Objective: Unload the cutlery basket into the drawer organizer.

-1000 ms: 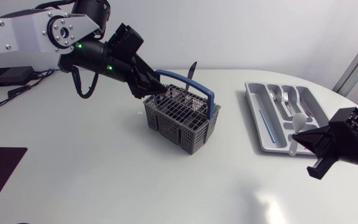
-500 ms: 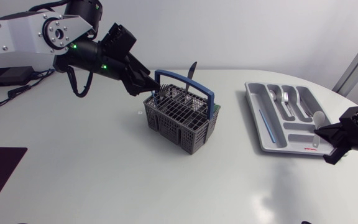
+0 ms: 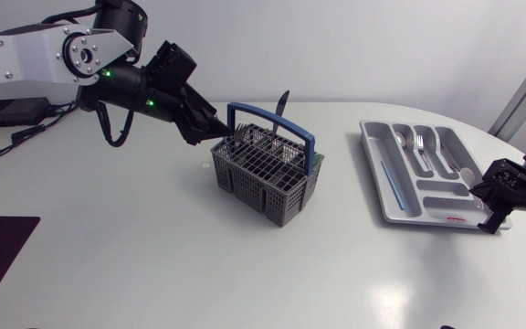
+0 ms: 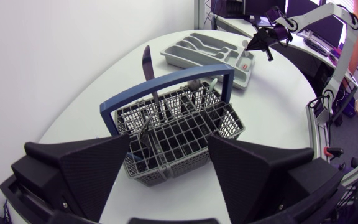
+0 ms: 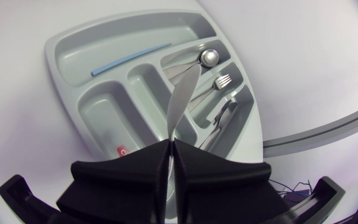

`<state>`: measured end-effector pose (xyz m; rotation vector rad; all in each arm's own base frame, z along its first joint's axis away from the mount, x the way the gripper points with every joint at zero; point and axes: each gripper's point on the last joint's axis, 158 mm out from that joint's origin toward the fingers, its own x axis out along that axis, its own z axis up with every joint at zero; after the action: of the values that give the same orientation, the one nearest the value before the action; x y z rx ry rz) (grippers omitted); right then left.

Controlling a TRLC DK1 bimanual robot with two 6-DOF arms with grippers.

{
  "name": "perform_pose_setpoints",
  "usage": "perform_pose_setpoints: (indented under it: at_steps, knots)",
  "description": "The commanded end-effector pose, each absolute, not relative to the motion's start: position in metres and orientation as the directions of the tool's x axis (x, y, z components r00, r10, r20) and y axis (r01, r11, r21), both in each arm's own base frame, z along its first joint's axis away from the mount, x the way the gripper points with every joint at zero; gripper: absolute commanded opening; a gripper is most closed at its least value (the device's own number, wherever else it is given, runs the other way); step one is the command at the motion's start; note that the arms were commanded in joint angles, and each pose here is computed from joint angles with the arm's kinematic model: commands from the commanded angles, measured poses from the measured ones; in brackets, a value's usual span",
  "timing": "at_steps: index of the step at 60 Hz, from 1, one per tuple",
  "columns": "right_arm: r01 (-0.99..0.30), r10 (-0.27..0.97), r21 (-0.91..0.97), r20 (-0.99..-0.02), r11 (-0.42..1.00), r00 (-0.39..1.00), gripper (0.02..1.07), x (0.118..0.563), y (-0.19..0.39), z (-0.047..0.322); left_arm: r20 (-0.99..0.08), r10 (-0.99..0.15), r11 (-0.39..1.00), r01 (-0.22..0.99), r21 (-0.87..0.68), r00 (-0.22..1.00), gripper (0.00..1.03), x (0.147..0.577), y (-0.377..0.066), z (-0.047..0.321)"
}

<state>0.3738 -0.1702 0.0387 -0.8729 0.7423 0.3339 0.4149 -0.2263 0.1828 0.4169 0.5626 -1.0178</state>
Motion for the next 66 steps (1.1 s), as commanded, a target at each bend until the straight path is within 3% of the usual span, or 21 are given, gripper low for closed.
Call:
perform_pose_setpoints:
  at_steps: [1,13,21,28,35,41,48,66]
  knots:
    - [-0.585,-0.044,-0.596,-0.72,0.551,0.692,0.08,0.377,-0.172,0.027,-0.638,-0.664,0.464,0.884,0.058,0.39,0.98,0.415,-0.222,0.165]
    - [-0.631,-0.072,-0.596,-0.753,0.496,0.654,0.11,0.37,-0.165,0.006,-0.64,-0.664,0.458,0.887,0.06,0.386,0.98,0.415,-0.223,0.163]
    - [-0.66,-0.085,-0.58,-0.778,0.478,0.622,0.25,0.365,-0.162,-0.007,-0.638,-0.665,0.457,0.887,0.063,0.388,0.98,0.415,-0.223,0.165]
    - [-0.671,-0.093,-0.569,-0.791,0.474,0.605,0.46,0.359,-0.16,-0.014,-0.638,-0.665,0.454,0.888,0.067,0.388,0.98,0.412,-0.222,0.166]
    - [-0.675,-0.097,-0.569,-0.793,0.47,0.602,0.59,0.355,-0.158,-0.015,-0.641,-0.662,0.455,0.888,0.067,0.388,0.98,0.411,-0.221,0.165]
    - [-0.642,-0.111,-0.603,-0.764,0.474,0.636,0.74,0.357,-0.158,0.004,-0.643,-0.654,0.457,0.885,0.082,0.398,0.98,0.413,-0.219,0.167]
    - [-0.598,-0.095,-0.62,-0.731,0.508,0.676,0.84,0.356,-0.146,0.038,-0.645,-0.65,0.456,0.885,0.092,0.402,0.98,0.414,-0.215,0.166]
    - [-0.596,0.069,-0.519,-0.716,0.612,0.694,0.88,0.344,-0.068,0.093,-0.659,-0.634,0.44,0.89,0.123,0.404,0.98,0.416,-0.213,0.156]
